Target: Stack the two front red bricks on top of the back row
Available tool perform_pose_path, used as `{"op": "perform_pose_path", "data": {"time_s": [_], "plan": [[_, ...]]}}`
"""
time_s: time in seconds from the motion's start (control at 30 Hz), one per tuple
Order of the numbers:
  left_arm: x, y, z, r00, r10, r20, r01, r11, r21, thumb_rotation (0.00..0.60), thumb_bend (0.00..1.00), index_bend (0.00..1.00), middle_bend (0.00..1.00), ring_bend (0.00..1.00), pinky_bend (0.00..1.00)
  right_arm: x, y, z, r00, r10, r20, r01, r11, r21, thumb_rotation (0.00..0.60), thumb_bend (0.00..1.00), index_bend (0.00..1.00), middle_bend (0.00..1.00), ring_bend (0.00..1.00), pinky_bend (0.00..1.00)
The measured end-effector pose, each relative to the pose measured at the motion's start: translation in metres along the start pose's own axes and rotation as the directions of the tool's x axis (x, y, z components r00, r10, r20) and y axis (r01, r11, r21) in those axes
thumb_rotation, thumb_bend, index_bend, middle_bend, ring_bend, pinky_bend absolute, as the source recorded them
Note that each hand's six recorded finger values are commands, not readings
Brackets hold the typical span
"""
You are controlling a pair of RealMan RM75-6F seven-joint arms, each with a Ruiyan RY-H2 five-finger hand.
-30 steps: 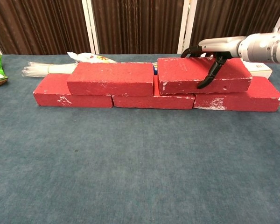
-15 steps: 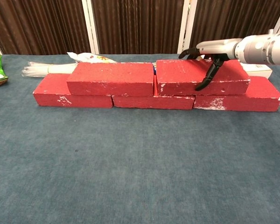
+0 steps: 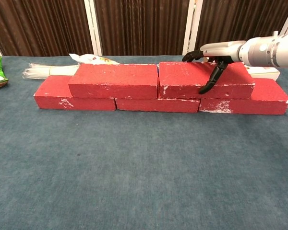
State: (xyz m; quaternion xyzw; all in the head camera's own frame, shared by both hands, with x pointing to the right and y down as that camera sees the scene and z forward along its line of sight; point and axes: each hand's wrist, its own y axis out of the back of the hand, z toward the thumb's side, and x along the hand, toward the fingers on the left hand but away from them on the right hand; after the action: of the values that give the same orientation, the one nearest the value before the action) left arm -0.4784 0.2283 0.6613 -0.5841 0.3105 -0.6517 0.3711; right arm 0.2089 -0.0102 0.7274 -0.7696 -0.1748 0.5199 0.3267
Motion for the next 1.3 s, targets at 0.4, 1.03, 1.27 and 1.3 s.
{"op": "perform_pose_path", "data": {"time_s": [0.4,1.03,1.27,1.3], "plan": [[0.000,0.000,0.000,1.000,-0.001,-0.003,0.001,1.000,-0.002,0.600,0.32,0.00,0.00,0.00,0.03,0.000,-0.001,0.000,1.000,0.010,0.004,-0.010,1.000,-0.005,0.600,0.08,0.00,0.11,0.02,0.34],[-0.002,0.002,0.002,1.000,0.005,0.003,-0.005,1.000,-0.006,0.600,0.32,0.00,0.00,0.00,0.03,0.005,0.002,0.004,1.000,0.008,-0.003,-0.008,1.000,-0.029,0.600,0.03,0.00,0.00,0.00,0.21],[-0.005,0.006,0.005,1.000,0.019,0.012,-0.018,1.000,-0.008,0.600,0.32,0.00,0.00,0.00,0.03,0.028,0.027,-0.008,0.997,-0.074,-0.010,0.073,0.996,-0.056,0.600,0.03,0.00,0.00,0.00,0.14],[-0.005,0.006,0.005,1.000,0.019,0.013,-0.019,1.000,-0.008,0.600,0.32,0.00,0.00,0.00,0.03,0.036,0.034,-0.016,0.995,-0.095,-0.003,0.095,0.994,-0.056,0.600,0.03,0.00,0.00,0.00,0.14]]}}
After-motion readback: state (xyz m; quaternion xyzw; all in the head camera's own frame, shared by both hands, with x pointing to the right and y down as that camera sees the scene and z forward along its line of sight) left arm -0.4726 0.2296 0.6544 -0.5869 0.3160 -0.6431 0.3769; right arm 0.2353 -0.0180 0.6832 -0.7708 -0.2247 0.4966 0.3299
